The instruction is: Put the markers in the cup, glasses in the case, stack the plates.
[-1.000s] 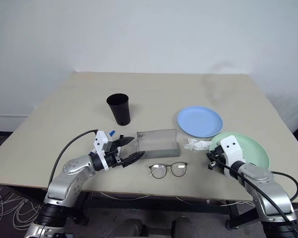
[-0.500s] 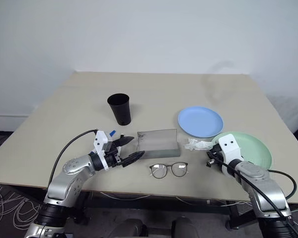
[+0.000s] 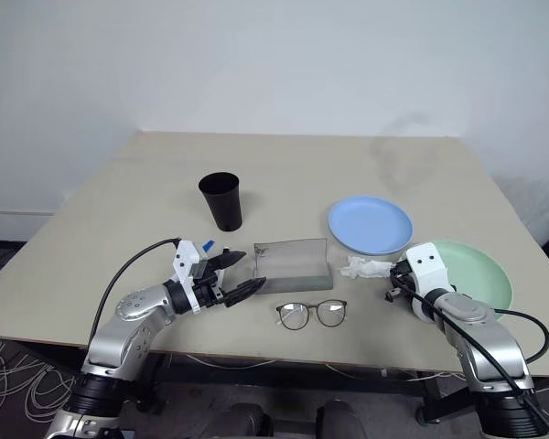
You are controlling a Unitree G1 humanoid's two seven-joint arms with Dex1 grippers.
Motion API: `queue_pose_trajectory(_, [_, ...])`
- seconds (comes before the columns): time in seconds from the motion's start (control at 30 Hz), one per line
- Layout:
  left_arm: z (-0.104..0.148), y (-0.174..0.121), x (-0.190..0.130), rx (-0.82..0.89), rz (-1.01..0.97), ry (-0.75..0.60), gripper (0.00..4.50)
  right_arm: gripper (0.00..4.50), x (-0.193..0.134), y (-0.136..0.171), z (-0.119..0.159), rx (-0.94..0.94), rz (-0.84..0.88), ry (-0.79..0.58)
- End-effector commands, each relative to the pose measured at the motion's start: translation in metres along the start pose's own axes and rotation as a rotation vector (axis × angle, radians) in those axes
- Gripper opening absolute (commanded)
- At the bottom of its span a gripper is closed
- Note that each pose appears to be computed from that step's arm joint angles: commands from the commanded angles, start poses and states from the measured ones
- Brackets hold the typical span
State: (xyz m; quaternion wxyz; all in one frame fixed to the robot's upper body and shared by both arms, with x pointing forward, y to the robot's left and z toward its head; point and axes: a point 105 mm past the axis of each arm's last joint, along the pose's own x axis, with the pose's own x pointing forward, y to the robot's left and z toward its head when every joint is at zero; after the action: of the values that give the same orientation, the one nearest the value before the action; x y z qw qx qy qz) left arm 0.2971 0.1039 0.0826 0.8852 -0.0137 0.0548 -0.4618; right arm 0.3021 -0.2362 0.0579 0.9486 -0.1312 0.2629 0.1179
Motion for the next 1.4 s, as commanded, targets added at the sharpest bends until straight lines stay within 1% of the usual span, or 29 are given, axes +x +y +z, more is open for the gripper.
queue_pose_trajectory(0.03, [0.014, 0.002, 0.001, 0.044, -0.002, -0.042, 4.50, 0.80, -0.004, -0.020, 0.010, -0.011, -0.090, -0.025])
queue_pose_trajectory(0.17, [0.014, 0.002, 0.001, 0.044, 0.001, -0.042, 4.50, 0.02, -0.004, -0.021, 0.013, -0.009, -0.086, -0.036])
queue_pose_trajectory(0.53, [0.013, 0.001, 0.001, 0.043, -0.001, -0.040, 4.50, 0.02, -0.004, -0.024, 0.014, -0.009, -0.104, -0.041])
queue_pose_trajectory(0.67, [0.013, 0.001, 0.001, 0.043, -0.001, -0.039, 4.50, 0.02, -0.006, -0.026, 0.020, 0.016, -0.100, -0.073])
queue_pose_trajectory(0.77, [0.013, 0.001, 0.001, 0.042, -0.002, -0.039, 4.50, 0.59, -0.009, -0.027, 0.025, 0.031, -0.088, -0.097])
queue_pose_trajectory(0.97, [0.012, -0.001, 0.002, 0.039, -0.005, -0.039, 4.50, 2.48, -0.013, -0.020, 0.033, -0.020, -0.050, -0.130])
queue_pose_trajectory(1.13, [0.012, -0.001, 0.002, 0.037, -0.007, -0.038, 4.50, 2.48, -0.012, -0.026, 0.029, -0.018, -0.084, -0.104])
queue_pose_trajectory(1.4, [0.013, -0.001, 0.003, 0.037, -0.013, -0.043, 4.50, 2.48, -0.004, -0.032, 0.007, 0.003, -0.131, -0.003])
